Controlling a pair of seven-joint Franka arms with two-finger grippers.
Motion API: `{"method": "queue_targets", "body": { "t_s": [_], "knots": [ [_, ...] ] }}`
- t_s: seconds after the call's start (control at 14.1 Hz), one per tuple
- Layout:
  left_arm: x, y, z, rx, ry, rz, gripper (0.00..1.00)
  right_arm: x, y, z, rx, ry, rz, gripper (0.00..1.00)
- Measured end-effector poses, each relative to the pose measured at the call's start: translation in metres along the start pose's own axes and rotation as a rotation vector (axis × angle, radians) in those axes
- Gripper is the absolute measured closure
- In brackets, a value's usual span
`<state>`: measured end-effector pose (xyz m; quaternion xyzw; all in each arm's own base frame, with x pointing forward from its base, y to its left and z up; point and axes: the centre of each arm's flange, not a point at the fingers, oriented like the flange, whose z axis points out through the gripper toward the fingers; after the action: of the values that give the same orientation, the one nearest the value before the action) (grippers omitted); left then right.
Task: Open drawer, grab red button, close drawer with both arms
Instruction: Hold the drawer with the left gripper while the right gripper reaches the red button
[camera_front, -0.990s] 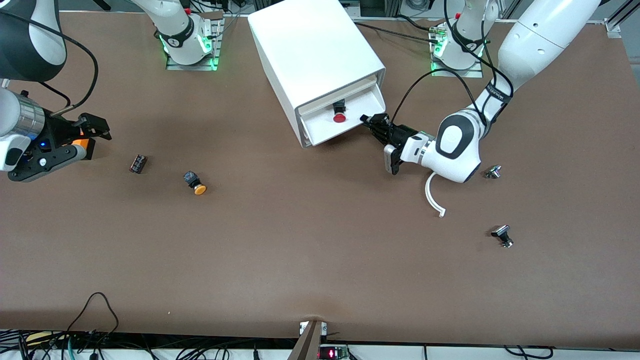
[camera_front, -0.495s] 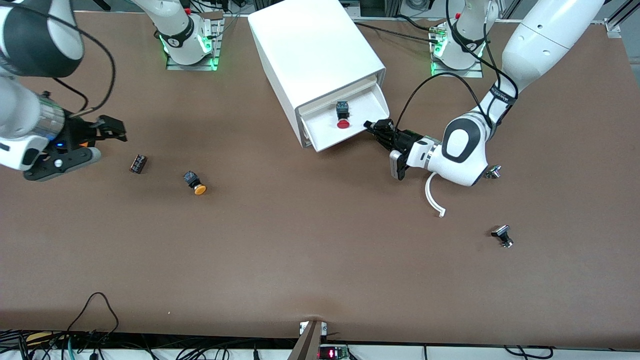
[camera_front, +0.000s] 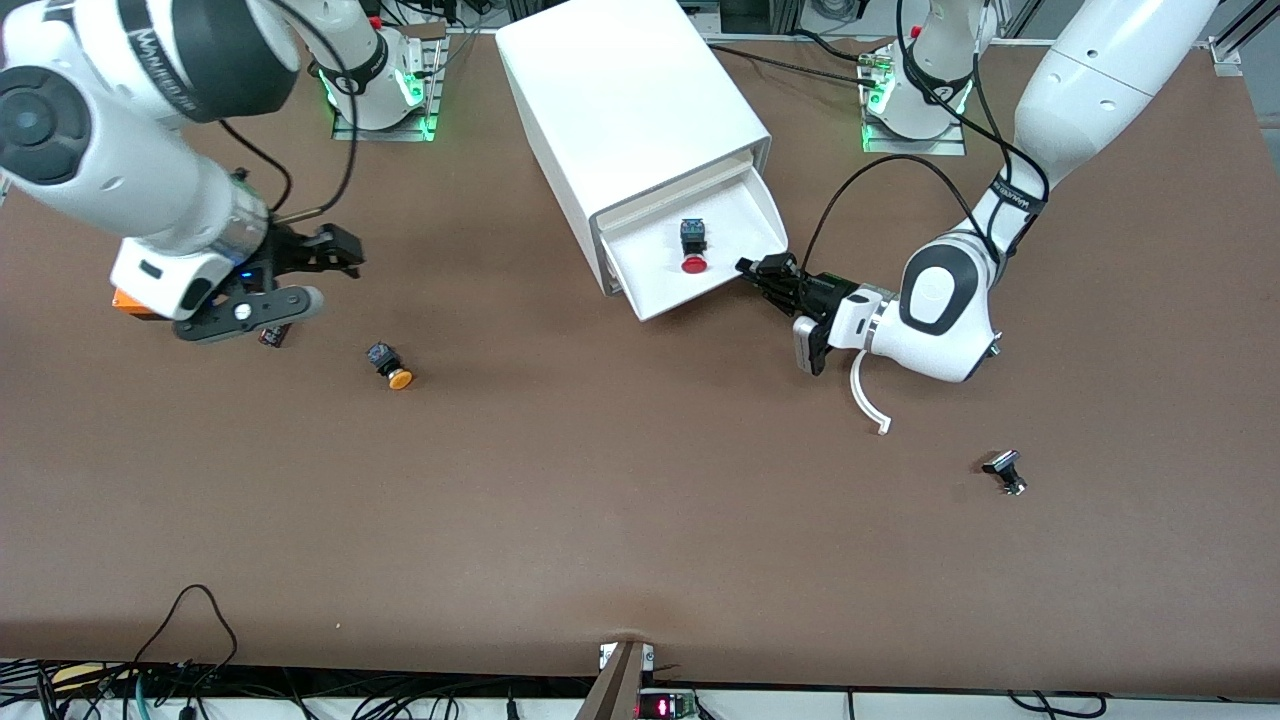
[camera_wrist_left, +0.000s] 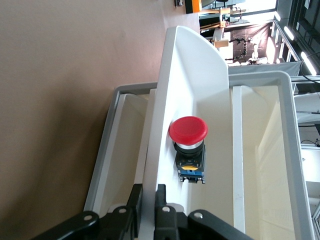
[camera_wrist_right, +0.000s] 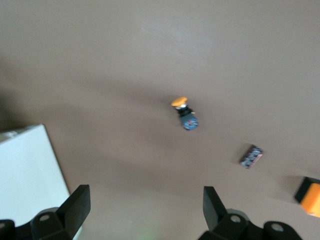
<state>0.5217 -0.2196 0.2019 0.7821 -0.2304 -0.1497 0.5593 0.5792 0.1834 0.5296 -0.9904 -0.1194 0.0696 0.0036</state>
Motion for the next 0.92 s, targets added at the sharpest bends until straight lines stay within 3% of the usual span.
{"method": "queue_targets", "body": {
  "t_s": [0.57, 0.71, 0.92],
  "knots": [
    [0.003, -0.008, -0.027, 0.027, 0.042, -0.006, 0.86, 0.007, -0.14, 0.027, 0.026, 0.079, 0.139, 0.0],
    [0.004, -0.01, -0.029, 0.032, 0.049, -0.032, 0.72, 0.008, -0.172, 0.038, 0.039, 0.106, 0.163, 0.0],
    [0.003, -0.012, -0.035, 0.036, 0.06, -0.052, 0.44, 0.009, -0.219, 0.051, 0.054, 0.123, 0.206, 0.0]
  ]
}}
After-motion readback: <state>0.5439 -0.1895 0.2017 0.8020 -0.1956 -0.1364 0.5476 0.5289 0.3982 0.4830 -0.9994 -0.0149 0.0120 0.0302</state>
